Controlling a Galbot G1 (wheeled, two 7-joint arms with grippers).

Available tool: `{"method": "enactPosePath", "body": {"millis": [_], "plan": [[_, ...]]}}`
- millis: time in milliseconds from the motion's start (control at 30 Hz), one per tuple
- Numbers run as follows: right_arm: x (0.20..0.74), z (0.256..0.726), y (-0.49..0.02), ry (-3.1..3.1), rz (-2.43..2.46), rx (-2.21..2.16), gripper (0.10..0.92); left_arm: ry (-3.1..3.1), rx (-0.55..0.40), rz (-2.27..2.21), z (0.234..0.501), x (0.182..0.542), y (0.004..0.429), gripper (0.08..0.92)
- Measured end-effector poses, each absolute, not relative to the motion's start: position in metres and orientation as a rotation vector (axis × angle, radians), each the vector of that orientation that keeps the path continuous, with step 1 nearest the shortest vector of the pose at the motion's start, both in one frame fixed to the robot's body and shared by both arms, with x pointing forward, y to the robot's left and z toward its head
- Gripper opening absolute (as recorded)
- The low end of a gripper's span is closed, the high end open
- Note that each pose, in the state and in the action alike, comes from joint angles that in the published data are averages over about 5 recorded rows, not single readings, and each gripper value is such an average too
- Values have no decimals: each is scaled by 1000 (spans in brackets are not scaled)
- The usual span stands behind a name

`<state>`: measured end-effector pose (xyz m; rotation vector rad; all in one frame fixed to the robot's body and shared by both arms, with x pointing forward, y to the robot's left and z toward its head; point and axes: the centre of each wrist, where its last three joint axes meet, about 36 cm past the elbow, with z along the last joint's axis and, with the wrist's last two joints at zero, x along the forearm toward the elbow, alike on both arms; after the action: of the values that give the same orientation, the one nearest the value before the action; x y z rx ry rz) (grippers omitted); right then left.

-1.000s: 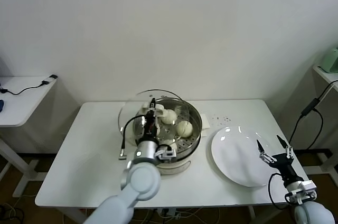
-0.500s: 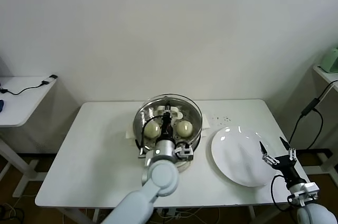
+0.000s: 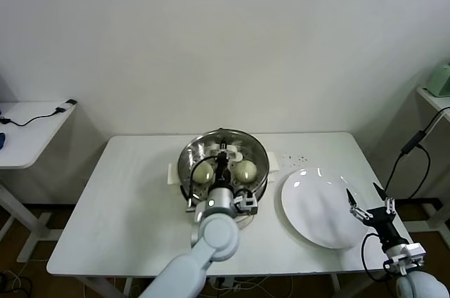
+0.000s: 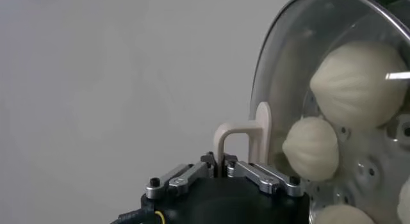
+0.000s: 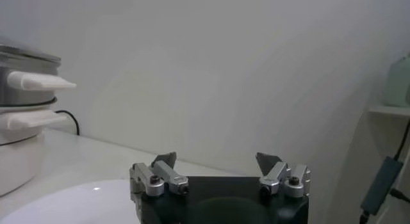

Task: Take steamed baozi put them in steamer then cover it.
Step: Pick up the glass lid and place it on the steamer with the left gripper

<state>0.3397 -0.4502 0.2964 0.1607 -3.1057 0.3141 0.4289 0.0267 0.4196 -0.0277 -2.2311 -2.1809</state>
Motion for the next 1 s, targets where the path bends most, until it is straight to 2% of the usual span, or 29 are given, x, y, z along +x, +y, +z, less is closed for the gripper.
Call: {"method": "enactPosePath", "body": {"millis": [1000], "plan": [[340, 296, -452, -3107, 324, 162, 823, -2222, -37, -2179, 409, 425, 27, 152]]}}
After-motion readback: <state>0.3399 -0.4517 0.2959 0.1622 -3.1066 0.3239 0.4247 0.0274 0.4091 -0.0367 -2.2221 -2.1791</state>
